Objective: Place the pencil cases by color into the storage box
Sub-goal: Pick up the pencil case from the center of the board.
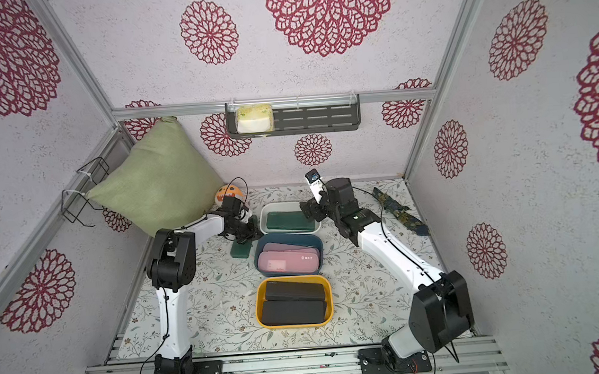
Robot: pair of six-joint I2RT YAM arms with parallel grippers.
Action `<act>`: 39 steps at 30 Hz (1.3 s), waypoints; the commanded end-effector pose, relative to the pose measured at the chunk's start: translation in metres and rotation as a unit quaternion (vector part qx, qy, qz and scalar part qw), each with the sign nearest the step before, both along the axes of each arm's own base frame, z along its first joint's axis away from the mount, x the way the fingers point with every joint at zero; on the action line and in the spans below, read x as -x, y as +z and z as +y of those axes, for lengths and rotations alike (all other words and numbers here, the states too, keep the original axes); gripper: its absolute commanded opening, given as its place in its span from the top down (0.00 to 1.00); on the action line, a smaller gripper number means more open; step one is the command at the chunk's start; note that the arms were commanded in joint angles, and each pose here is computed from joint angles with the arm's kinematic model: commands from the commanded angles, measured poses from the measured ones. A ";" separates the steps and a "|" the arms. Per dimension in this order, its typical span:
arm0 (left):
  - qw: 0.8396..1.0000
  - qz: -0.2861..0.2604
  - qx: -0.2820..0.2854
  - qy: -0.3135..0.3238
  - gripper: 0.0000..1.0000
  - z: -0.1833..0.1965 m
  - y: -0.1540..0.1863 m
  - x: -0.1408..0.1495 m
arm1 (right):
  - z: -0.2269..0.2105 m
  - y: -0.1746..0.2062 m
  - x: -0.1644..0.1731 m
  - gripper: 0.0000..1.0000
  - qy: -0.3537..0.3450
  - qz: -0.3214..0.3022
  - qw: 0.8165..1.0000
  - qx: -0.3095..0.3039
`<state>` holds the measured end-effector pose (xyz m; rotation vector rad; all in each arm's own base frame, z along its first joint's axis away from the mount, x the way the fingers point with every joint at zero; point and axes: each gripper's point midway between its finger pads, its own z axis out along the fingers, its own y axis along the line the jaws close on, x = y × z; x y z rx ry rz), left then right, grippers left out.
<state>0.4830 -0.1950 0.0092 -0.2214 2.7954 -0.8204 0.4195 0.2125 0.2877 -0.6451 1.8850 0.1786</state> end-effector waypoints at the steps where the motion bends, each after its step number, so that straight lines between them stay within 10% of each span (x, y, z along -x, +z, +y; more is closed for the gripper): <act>1: 0.998 0.027 -0.058 0.003 1.00 0.019 -0.017 0.014 | 0.001 0.020 -0.001 0.03 -0.003 -0.024 1.000 -0.006; 13: 0.990 -0.058 -0.131 0.005 1.00 0.038 0.047 0.007 | 0.001 0.020 0.002 0.03 -0.002 -0.025 1.000 -0.006; 25: 0.968 -0.174 -0.170 -0.056 0.02 0.052 0.134 0.003 | -0.006 0.026 0.019 0.02 0.000 -0.038 0.999 -0.012; 39: 0.951 -0.075 -0.238 -0.180 0.03 0.082 0.085 0.012 | -0.006 0.018 0.024 0.02 0.009 -0.034 0.999 -0.006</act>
